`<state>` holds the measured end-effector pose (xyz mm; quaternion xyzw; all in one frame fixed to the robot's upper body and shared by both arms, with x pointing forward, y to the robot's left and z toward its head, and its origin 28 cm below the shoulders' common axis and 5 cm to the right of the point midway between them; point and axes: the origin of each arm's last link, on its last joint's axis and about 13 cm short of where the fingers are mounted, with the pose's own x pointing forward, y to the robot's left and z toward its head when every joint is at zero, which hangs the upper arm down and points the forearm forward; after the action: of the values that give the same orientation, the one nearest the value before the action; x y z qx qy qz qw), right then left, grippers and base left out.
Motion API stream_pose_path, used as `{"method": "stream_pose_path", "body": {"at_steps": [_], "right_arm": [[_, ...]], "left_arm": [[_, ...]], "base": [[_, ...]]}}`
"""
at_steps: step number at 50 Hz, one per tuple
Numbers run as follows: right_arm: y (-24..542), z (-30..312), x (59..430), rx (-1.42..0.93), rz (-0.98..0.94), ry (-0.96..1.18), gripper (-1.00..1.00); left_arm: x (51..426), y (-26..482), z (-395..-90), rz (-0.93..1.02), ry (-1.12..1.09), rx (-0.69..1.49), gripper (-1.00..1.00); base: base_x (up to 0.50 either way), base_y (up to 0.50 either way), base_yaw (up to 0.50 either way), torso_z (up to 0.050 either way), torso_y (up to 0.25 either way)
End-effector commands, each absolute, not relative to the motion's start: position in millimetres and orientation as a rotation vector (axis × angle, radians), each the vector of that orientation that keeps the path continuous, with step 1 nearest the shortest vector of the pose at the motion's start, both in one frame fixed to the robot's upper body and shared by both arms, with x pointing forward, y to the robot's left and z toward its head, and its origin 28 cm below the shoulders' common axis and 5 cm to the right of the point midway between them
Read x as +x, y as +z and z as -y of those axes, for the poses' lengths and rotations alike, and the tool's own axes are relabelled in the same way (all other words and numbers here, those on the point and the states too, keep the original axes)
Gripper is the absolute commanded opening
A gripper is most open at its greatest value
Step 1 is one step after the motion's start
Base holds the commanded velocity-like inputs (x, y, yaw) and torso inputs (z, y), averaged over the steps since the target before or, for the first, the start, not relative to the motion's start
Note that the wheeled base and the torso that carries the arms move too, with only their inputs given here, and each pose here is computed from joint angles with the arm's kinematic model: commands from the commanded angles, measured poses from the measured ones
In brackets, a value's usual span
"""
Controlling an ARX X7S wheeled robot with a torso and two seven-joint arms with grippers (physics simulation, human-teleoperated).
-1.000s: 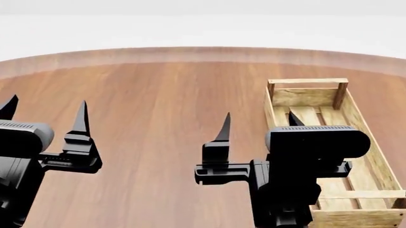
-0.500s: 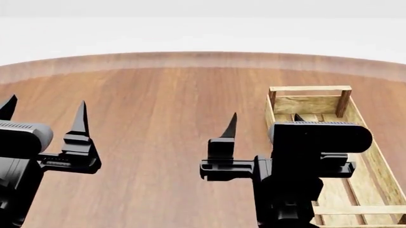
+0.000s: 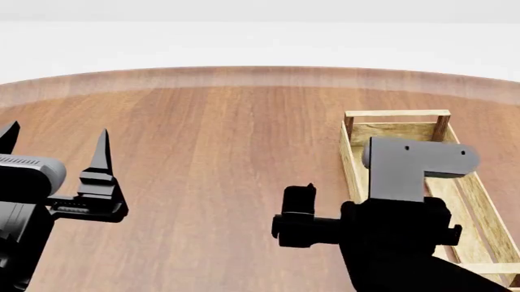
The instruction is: Stack the right bowl on the left bowl and place them in the tray.
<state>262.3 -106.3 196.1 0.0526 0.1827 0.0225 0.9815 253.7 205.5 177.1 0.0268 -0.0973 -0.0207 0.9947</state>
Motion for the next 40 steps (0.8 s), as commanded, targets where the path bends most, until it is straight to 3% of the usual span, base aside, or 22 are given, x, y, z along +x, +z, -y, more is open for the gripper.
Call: {"method": "stream_pose_path", "body": {"at_steps": [1,40], "right_arm": [[201,117,252,0.069,-0.532,0.068,1.00],[167,126,230,-0.005,-0.791,0.071,1.00]], "left_arm": [[254,177,-206,0.194,-0.037,0.054,1.00],[253,179,-207,0.199,-0.028,0.068,1.00]], "base": [[0.00,0.00,0.00,0.000,0.000],[0.00,0.00,0.00,0.000,0.000]]}}
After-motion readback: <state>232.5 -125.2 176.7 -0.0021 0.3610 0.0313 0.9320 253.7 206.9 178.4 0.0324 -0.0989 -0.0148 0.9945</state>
